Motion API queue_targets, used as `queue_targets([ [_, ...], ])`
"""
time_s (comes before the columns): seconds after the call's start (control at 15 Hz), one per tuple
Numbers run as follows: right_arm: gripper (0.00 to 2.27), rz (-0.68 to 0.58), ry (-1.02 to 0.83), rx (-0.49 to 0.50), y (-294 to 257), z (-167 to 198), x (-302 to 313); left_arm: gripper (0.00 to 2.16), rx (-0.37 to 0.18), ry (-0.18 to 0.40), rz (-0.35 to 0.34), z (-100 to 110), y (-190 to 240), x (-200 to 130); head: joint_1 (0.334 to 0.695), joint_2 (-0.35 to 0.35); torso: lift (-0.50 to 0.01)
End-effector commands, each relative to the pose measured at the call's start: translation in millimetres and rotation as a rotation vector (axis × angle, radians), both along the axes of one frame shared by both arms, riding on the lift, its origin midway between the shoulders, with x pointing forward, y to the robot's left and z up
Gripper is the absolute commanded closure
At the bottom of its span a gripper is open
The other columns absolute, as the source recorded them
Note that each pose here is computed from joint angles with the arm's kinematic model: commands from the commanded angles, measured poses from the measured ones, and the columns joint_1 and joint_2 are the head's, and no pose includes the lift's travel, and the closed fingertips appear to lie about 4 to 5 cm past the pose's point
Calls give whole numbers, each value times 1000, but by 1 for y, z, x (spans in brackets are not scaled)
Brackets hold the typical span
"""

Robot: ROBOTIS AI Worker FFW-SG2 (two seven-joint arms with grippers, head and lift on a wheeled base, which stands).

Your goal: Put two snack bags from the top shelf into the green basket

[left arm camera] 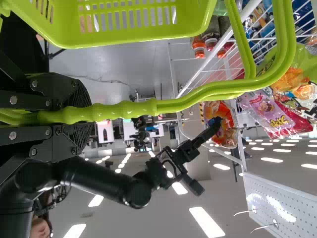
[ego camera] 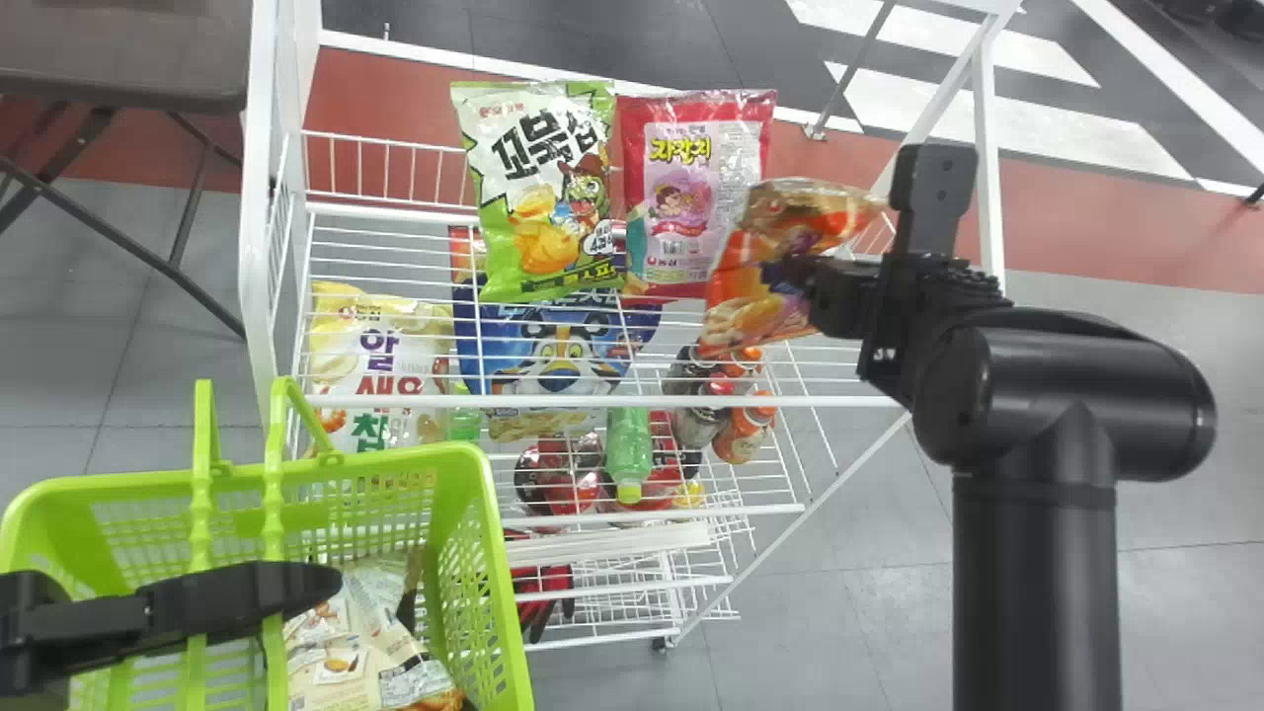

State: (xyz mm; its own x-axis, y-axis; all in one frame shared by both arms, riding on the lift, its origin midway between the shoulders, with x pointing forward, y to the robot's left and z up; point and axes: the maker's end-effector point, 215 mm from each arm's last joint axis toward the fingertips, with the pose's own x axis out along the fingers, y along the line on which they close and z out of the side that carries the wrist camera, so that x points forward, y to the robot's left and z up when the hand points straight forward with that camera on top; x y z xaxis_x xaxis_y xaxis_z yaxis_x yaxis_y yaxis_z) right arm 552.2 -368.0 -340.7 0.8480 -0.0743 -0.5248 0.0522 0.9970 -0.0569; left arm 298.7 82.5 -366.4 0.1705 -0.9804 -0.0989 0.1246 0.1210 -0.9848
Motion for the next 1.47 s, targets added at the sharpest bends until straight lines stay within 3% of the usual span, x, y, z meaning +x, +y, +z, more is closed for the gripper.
queue_targets([
  [0.0, 2243, 100, 77, 47, 59, -8, -32, 2142, 0, 4, -1, -1, 1, -1, 695, -350, -1],
  [0.33, 2243, 307, 213, 90, 168, -35, -85, 2142, -3, 7, -1, -1, 1, -2, 695, -258, -1],
  [0.47, 2243, 411, 225, 104, 218, -38, -102, 2142, -3, 7, 0, -1, 1, -1, 695, -186, -1],
  [0.87, 2243, 645, 305, 280, 337, -43, -159, 2142, -7, 4, 0, 1, 0, 0, 695, -2, -1],
  [1.0, 2243, 678, 341, 350, 363, -54, -176, 2142, -12, 3, -2, 2, -2, 0, 695, 51, -1],
  [1.13, 2236, 683, 378, 360, 370, -70, -190, 2142, -12, 2, -4, 2, -3, 1, 695, 114, -1],
  [1.2, 2000, 682, 401, 355, 369, -79, -199, 2142, -10, 2, -4, 2, -2, 1, 695, 127, -1],
  [1.27, 1153, 672, 412, 333, 363, -91, -206, 2142, -11, 4, -3, 1, -2, 0, 695, 137, -1],
  [1.33, -2, 650, 393, 305, 354, -98, -204, 2142, -11, 5, -3, 1, -1, 0, 695, 143, -1],
  [1.4, -2, 638, 329, 283, 349, -95, -192, 2142, -11, 5, -3, 1, -1, 0, 695, 142, -1],
])
